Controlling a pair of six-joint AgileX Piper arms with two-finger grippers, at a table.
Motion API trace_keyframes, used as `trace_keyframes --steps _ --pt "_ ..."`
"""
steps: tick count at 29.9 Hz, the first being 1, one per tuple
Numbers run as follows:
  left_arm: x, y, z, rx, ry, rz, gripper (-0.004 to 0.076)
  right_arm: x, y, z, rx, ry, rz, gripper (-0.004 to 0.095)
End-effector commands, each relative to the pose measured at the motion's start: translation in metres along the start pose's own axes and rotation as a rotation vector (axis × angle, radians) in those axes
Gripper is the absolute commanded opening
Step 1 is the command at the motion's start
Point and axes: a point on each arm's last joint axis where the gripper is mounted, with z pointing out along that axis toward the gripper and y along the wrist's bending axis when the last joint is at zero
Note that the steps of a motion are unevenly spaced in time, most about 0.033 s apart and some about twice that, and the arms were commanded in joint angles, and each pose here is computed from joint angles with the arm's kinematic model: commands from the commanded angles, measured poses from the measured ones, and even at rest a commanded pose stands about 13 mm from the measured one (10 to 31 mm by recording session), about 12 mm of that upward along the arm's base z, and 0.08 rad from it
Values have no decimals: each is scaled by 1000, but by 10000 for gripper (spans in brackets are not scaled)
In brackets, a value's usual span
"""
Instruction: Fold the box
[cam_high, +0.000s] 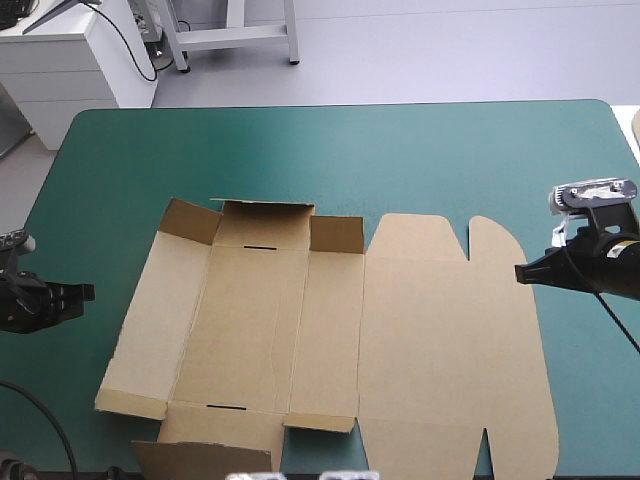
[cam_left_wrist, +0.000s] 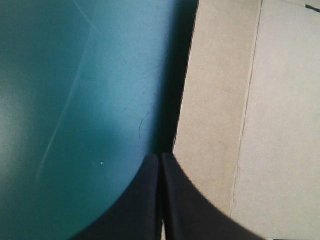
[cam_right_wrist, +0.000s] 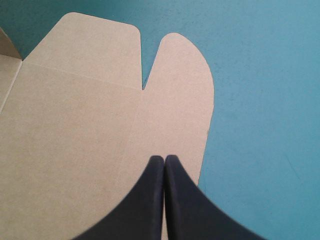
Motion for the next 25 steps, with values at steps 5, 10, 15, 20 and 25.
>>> trace_keyframes --steps 5,10,15,20,25 --pt "4 -7 -3 53 23 40 47 -8 0 -10 15 -85 -16 -21" --pt "21 -1 18 59 88 6 337 -8 0 -10 9 -84 -15 -21" --pt "34 1 40 81 70 -120 465 -9 1 -10 4 -86 -24 -21" --pt "39 -1 58 146 118 -105 456 -7 3 -8 -17 -87 -26 -21" --pt "36 -13 76 225 206 2 456 -6 3 -6 -18 -81 -26 -21"
